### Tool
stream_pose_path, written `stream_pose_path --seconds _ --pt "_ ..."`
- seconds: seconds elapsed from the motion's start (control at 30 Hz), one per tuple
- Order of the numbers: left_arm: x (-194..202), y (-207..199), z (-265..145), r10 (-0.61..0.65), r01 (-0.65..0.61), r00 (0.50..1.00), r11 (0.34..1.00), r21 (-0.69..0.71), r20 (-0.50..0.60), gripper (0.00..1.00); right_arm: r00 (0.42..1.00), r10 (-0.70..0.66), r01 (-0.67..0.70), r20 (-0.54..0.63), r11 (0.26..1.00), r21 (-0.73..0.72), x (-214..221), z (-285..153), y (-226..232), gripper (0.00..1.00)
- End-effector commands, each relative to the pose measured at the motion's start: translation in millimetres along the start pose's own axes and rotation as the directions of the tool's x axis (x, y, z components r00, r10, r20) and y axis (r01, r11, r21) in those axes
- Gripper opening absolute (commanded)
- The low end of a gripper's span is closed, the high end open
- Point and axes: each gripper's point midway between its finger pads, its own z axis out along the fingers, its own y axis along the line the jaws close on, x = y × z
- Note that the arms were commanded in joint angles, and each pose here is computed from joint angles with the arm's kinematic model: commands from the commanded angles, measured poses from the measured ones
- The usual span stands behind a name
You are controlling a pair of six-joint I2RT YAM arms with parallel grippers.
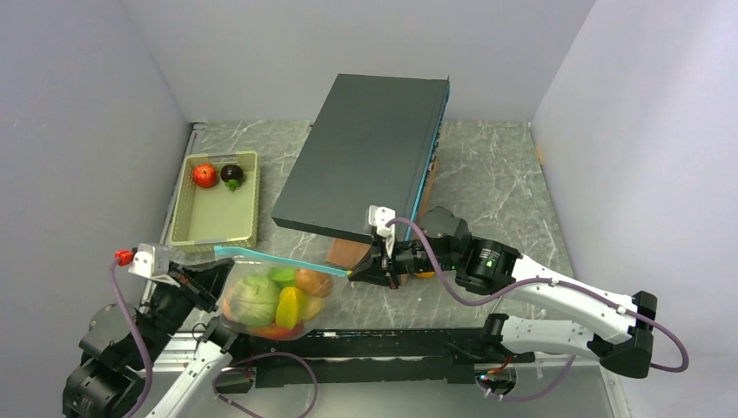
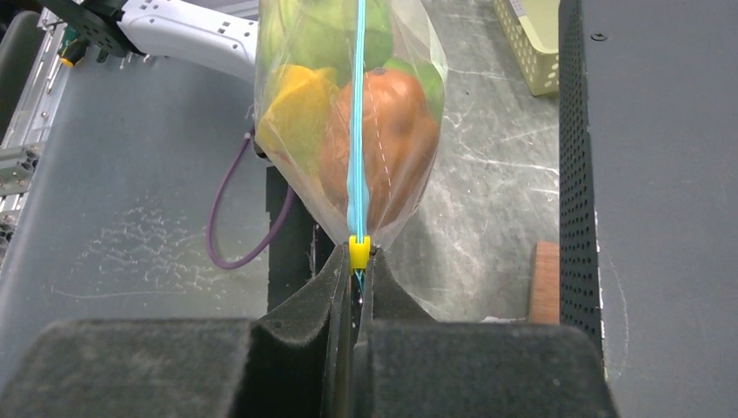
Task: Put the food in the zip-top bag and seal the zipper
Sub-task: Zip the zipper food storage bag at the center of the board.
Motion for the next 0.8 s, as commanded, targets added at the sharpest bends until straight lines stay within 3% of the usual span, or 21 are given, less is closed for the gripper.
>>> stream_pose_path --seconds 0.0,0.3,0.33,0.37,0.5,0.57,0.63,0.77 --pt "-28 15 7 0.018 -0.006 0.992 0.995 -0.102 0.124 0.0 0.999 0.029 -0.027 -0.016 0.994 0.109 3 -34 -8 0.0" --pt "-20 11 22 -0.045 0.054 0.993 0.995 -0.084 0.112 0.0 0.991 0.08 -0.083 0.105 0.996 0.024 -41 -11 0 0.0" --pt "-15 16 25 -0.069 0.081 0.992 0.991 -0.111 0.103 0.05 0.989 0.09 -0.095 0.113 0.995 0.038 -46 -6 -4 0.0" --pt "-10 20 28 -0.096 0.108 0.991 0.985 -0.133 0.093 0.17 0.988 0.096 -0.103 0.121 0.993 0.049 -51 -3 -8 0.0" --pt "13 38 31 -0.184 0.186 0.982 0.951 -0.245 0.034 0.71 0.984 0.108 -0.119 0.141 0.99 0.069 -66 12 -17 0.0" --pt "20 47 24 -0.219 0.213 0.976 0.926 -0.312 0.015 0.86 0.987 0.098 -0.108 0.125 0.991 0.077 -67 23 -21 0.0" --pt "23 54 16 -0.246 0.233 0.969 0.902 -0.365 0.01 0.96 0.992 0.077 -0.087 0.103 0.992 0.094 -67 32 -23 0.0" --pt "19 51 4 -0.26 0.254 0.965 0.905 -0.341 0.031 0.97 0.998 0.032 -0.039 0.048 0.986 0.159 -55 50 -34 0.0"
